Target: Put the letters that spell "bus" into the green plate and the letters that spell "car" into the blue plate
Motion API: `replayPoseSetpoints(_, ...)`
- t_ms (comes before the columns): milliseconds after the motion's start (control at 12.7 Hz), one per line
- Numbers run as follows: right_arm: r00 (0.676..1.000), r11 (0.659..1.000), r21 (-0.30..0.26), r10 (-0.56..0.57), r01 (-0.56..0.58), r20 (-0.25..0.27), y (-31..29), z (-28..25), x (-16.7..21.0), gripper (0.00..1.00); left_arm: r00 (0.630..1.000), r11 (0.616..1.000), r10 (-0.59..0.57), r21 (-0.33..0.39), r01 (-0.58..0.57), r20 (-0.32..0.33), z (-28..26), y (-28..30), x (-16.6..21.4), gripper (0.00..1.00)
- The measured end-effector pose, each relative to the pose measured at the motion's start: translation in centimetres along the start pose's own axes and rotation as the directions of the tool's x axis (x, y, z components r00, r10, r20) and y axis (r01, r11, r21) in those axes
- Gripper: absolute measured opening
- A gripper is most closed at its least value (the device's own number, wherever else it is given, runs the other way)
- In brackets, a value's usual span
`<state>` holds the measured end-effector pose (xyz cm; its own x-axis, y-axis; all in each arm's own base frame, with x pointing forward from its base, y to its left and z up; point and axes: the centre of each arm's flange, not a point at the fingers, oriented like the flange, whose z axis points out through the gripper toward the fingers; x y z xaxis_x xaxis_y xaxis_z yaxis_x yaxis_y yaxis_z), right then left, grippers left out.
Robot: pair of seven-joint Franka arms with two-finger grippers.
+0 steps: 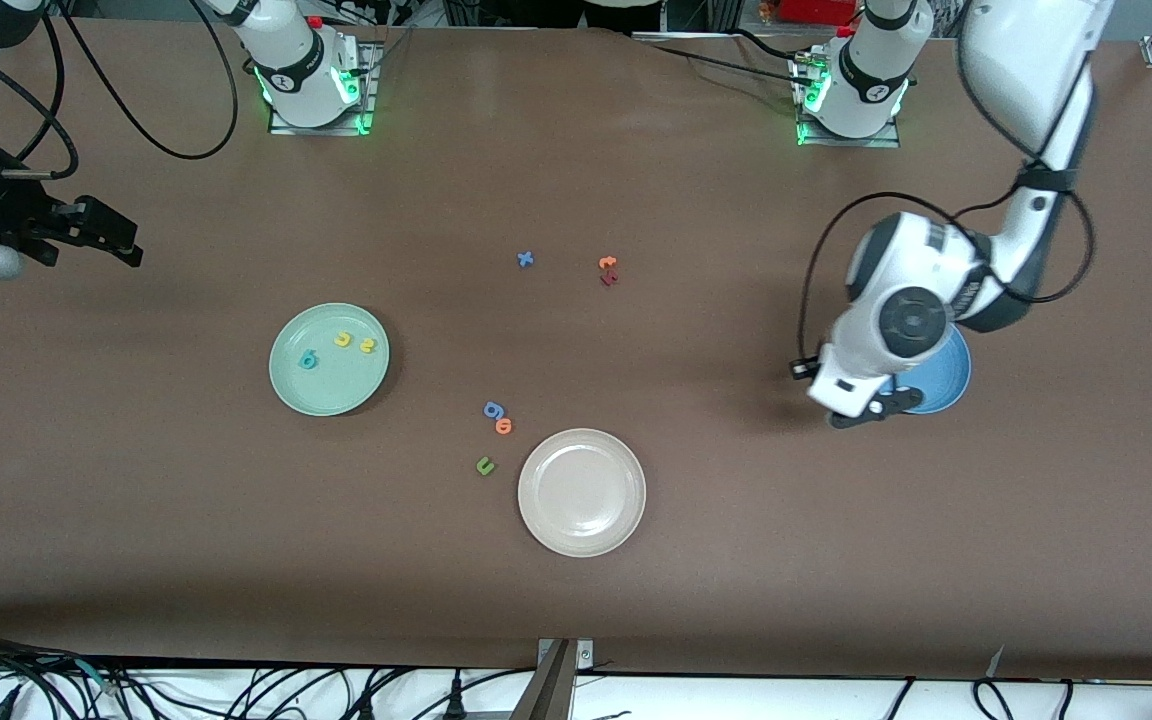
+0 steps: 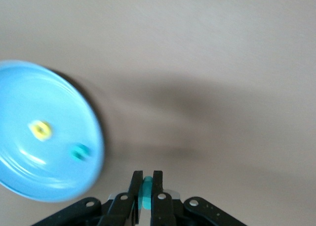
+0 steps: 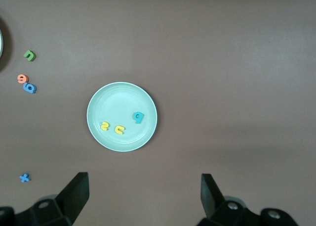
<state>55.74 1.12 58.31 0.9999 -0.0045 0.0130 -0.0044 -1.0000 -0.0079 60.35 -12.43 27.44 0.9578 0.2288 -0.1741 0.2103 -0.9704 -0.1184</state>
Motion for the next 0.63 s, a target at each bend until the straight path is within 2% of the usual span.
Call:
replayPoseSetpoints(314,1.000,1.000,0.000,0.001,-0.001,0.003,0.0,0.2,0.1,1.00,0.972,0.972,0.233,-0.027,-0.233,0.017,0.8,-8.4,2.7,0.11)
replayPoseSetpoints(629,1.000,1.000,0.000,0.001,-0.001,0.005,0.1,0.3,0.1,1.00,0.914,0.913,0.406,-0.047,-0.405,0.000,2.2,-13.3,3.8,0.11)
